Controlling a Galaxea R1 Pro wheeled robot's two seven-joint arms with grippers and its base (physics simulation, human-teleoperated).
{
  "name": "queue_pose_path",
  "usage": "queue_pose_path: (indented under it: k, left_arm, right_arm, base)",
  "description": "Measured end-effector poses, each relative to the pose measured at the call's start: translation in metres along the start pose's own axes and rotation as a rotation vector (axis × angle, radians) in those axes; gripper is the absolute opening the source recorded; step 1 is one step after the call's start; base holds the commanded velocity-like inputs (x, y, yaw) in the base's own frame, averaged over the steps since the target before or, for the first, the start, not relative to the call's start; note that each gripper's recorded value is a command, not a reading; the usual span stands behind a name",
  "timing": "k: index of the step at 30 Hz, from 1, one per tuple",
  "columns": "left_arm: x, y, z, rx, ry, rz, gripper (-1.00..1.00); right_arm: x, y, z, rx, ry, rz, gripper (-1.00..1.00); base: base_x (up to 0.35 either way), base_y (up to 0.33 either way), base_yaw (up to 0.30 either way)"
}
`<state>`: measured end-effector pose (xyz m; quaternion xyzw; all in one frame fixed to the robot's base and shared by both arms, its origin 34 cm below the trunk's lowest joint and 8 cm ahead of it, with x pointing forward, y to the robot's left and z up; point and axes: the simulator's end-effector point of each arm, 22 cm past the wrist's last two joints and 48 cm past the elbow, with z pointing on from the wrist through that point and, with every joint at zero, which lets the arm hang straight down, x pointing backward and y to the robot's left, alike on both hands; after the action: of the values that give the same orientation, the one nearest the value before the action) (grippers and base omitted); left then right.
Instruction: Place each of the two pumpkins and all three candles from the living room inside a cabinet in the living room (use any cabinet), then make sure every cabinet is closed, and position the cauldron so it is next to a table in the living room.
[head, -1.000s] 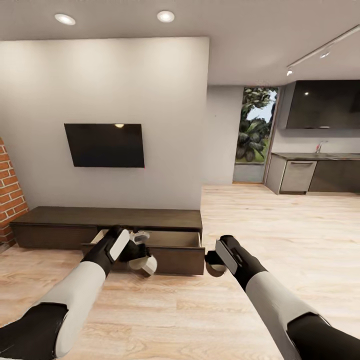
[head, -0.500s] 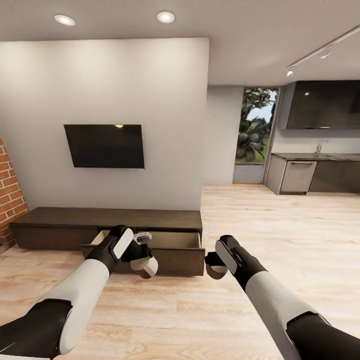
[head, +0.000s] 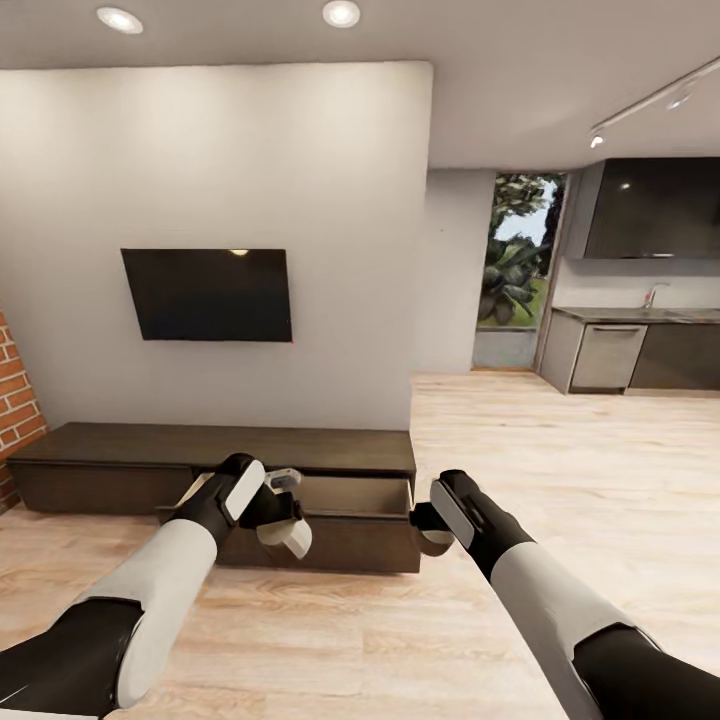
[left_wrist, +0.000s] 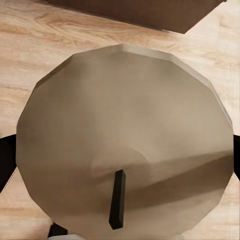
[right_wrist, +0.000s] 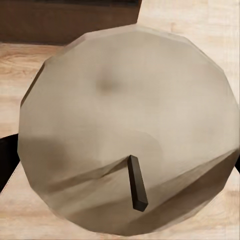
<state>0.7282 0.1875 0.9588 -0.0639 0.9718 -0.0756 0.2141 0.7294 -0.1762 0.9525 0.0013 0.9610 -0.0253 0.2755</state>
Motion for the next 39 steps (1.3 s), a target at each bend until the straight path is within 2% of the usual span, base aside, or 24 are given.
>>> queue_pose_path:
  k: [15, 30, 39]
  left_arm:
    - [-0.0032, -0.0033, -0.0022, 0.007, -0.010, 0.002, -1.00]
    - [-0.0027, -0.0062, -0.0021, 0.009, -0.009, 0.005, -1.00]
    - [-0.0022, -0.0065, -0.0016, 0.011, -0.008, 0.004, -1.00]
  right_arm:
    - [-0.0009, 0.0016, -0.0004, -0.006, -0.003, 0.000, -1.00]
    - [-0.0012, 0.0031, -0.0004, -0.013, -0.004, 0.003, -1.00]
    - [-0.0015, 0.0030, -0.0003, -0.013, -0.005, 0.003, -1.00]
  base:
    - [0.326, 0.108, 0.027]
    - [0.340, 0.002, 0.017]
    - [0.311, -0.090, 0.000]
